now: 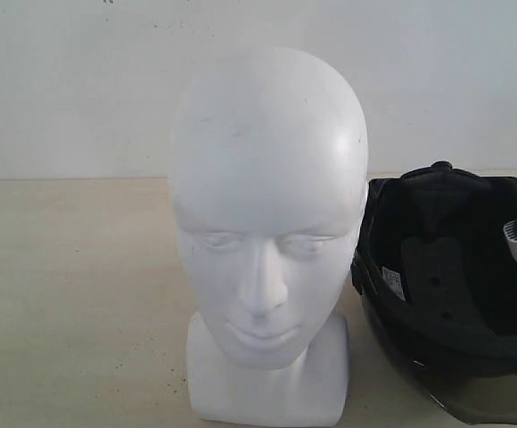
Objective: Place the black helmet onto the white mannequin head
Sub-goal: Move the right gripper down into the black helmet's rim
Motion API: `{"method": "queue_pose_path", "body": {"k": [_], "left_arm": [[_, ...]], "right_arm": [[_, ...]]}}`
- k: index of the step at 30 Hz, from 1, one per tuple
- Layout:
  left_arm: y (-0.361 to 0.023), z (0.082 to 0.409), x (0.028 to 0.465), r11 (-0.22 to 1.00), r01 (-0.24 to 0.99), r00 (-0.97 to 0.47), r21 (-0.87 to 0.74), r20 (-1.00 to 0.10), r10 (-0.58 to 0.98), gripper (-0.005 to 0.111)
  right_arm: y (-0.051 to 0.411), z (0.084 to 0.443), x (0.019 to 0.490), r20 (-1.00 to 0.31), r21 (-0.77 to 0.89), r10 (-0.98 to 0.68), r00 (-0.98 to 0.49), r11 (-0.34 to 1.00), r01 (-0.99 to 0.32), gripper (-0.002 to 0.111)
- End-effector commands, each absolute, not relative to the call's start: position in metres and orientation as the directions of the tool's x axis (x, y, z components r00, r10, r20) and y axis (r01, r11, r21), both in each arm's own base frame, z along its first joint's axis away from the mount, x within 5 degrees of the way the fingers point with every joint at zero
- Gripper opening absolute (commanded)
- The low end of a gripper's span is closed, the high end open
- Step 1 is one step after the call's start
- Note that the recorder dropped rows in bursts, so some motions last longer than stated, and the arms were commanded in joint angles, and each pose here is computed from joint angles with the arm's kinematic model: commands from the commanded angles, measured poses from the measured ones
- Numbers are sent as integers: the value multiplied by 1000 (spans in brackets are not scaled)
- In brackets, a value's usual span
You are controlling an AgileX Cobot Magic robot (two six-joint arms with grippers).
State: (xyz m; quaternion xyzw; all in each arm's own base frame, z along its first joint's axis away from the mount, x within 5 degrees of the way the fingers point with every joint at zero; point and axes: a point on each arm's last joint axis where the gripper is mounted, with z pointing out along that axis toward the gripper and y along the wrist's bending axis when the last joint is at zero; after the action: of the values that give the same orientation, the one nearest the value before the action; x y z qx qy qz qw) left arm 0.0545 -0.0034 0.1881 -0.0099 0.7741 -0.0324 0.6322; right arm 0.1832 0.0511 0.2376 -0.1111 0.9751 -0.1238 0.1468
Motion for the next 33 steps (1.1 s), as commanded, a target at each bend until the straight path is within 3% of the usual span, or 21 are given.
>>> {"method": "queue_pose_path", "body": {"k": [1, 15, 33], "left_arm": [[-4, 187, 55, 997, 28, -202, -70, -977, -63, 4], [-4, 187, 55, 997, 28, -202, -70, -977, -63, 4], [-4, 187, 55, 997, 28, -202, -70, -977, -63, 4]], "right_arm": [[47, 236, 188, -307, -229, -197, -931, 965, -128, 0], [42, 208, 210, -244, -204, -177, -953, 971, -128, 0], [37, 222, 216, -237, -270, -180, -955, 956, -114, 0]]}}
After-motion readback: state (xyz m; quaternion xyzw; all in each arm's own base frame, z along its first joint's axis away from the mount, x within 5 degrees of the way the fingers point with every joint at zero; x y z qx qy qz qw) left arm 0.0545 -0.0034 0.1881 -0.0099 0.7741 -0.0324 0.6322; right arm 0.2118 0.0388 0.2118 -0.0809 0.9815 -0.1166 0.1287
